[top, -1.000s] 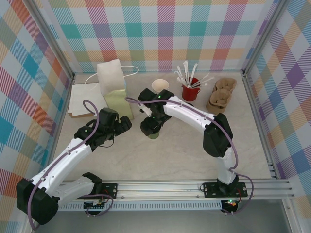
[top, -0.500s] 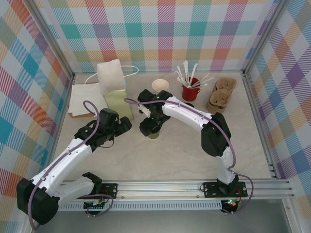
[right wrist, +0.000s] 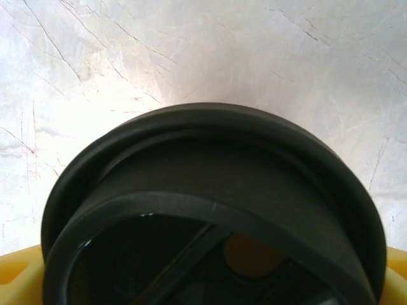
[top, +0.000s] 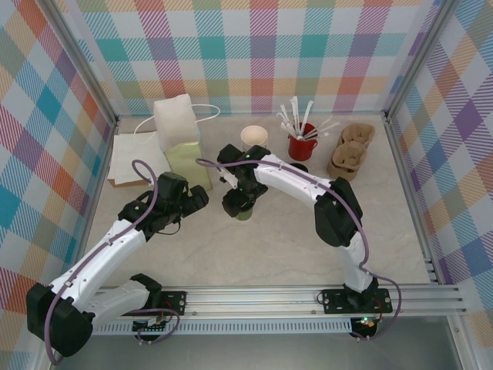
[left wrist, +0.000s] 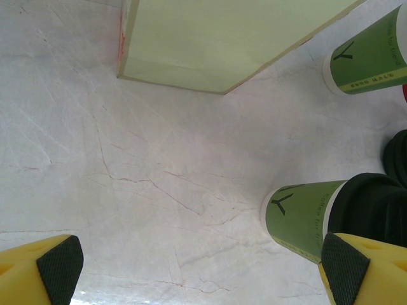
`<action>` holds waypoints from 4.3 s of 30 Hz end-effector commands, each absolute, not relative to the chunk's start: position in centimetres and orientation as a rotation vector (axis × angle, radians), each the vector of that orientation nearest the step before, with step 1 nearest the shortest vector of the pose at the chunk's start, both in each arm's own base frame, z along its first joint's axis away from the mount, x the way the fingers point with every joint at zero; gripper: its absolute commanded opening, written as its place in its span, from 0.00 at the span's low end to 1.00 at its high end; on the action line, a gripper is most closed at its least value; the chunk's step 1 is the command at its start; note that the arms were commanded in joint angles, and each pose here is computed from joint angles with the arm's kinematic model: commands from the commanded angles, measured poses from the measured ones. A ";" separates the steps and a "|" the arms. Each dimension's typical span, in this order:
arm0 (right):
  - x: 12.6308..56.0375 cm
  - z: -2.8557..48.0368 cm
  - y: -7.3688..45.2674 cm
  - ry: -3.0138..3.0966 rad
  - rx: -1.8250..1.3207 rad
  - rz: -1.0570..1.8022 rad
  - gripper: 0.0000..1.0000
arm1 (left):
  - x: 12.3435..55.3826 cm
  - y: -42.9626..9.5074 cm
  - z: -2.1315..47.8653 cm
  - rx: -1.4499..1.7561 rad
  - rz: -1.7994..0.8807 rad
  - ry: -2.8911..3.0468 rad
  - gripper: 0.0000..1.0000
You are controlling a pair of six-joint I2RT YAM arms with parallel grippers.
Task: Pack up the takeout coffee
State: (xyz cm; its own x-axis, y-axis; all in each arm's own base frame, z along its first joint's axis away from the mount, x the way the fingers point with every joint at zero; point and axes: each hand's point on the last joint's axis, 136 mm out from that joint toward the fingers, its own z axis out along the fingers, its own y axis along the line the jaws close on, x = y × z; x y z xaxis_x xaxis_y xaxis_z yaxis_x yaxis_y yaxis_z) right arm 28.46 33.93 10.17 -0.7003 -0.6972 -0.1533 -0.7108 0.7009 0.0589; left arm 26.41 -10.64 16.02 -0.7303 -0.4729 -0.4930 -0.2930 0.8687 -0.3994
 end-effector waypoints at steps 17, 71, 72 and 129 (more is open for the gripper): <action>30.1 12.6 16.6 2.931 -0.581 0.124 0.85 | 26.4 -10.0 16.0 -0.571 -0.380 2.430 0.98; 32.6 17.5 5.2 2.734 -0.131 0.057 1.00 | 27.5 -9.9 21.0 -0.495 -0.363 2.380 1.00; 32.8 18.1 5.5 2.701 -0.127 0.084 1.00 | 27.5 -9.9 21.3 -0.491 -0.364 2.376 1.00; 31.7 25.0 9.8 2.259 -0.033 0.537 1.00 | 38.5 -1.0 33.6 -0.457 -0.203 2.199 0.94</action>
